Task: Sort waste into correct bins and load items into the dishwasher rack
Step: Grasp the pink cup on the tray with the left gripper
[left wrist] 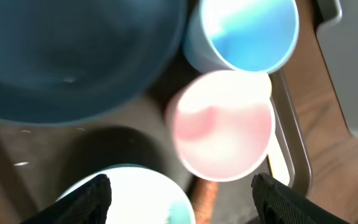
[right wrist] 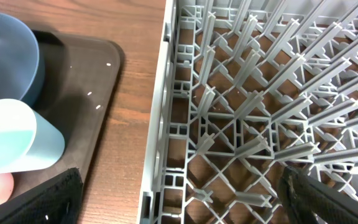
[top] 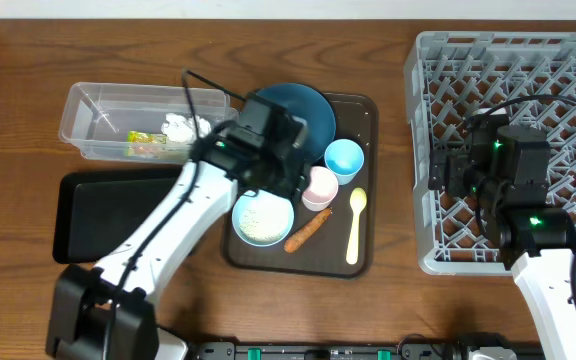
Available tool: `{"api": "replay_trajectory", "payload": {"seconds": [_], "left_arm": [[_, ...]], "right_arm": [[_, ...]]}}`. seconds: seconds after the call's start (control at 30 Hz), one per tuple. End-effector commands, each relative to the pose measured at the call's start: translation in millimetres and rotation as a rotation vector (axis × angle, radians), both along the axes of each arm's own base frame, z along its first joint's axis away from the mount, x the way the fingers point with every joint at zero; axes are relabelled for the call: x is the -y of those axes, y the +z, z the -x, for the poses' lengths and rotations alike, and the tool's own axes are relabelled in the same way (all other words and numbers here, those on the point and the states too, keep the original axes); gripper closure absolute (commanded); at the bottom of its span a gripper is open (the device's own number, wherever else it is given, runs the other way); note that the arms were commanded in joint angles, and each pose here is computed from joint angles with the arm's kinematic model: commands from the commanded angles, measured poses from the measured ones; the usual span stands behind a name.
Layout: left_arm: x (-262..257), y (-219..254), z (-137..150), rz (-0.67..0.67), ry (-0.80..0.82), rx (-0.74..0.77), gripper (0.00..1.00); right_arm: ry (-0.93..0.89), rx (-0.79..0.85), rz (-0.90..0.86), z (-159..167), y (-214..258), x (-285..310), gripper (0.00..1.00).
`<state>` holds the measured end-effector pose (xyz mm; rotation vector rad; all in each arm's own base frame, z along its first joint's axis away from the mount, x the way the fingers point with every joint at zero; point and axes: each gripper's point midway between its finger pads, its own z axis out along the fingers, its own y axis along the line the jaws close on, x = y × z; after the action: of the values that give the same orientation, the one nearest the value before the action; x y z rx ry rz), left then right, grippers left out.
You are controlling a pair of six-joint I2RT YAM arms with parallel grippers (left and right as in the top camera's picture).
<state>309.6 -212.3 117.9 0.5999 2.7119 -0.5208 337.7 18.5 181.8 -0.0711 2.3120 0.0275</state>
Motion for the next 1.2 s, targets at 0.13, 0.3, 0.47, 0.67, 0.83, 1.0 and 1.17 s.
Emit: {"api": "replay_trajectory", "payload": {"seconds": [0.13, 0.3, 0.47, 0.67, 0.83, 1.0, 1.17], "left_arm": [[6.8, -37.8, 6.8, -0.067, -0.019, -0.081, 0.26], [11.2, -59.0, -0.9, -0.076, -0.019, -0.097, 0.31], [11.9, -67.9, -2.2, -0.083, -0.019, -0.109, 0.74], [9.9, -68.5, 0.5, -0.089, -0.018, -0.121, 0.94], [5.3, -54.2, -3.7, -0.072, -0.002, -0.092, 0.94], [-13.7, -13.3, -14.6, -0.031, 0.056, -0.019, 0.94], [-45.7, 35.9, -27.3, 0.027, 0.157, 0.095, 0.93]], "right_arm": [[-0.006, 0.018, -0.009, -2.6, 8.1, -1.6, 0.01], [-0.006, 0.018, -0.009, -2.7, 8.0, -1.6, 0.01], [-0.006, 0.018, -0.009, -2.7, 7.9, -1.6, 0.01], [-0.006, 0.018, -0.009, -2.7, 8.0, -1.6, 0.01], [-0.006, 0.018, -0.009, -2.7, 8.0, -1.5, 0.01], [-0.006, 0.022, -0.009, -3.3, 8.6, -1.5, 0.01], [-0.01, 0.052, -0.016, -8.7, 14.0, -1.9, 0.01]]}}
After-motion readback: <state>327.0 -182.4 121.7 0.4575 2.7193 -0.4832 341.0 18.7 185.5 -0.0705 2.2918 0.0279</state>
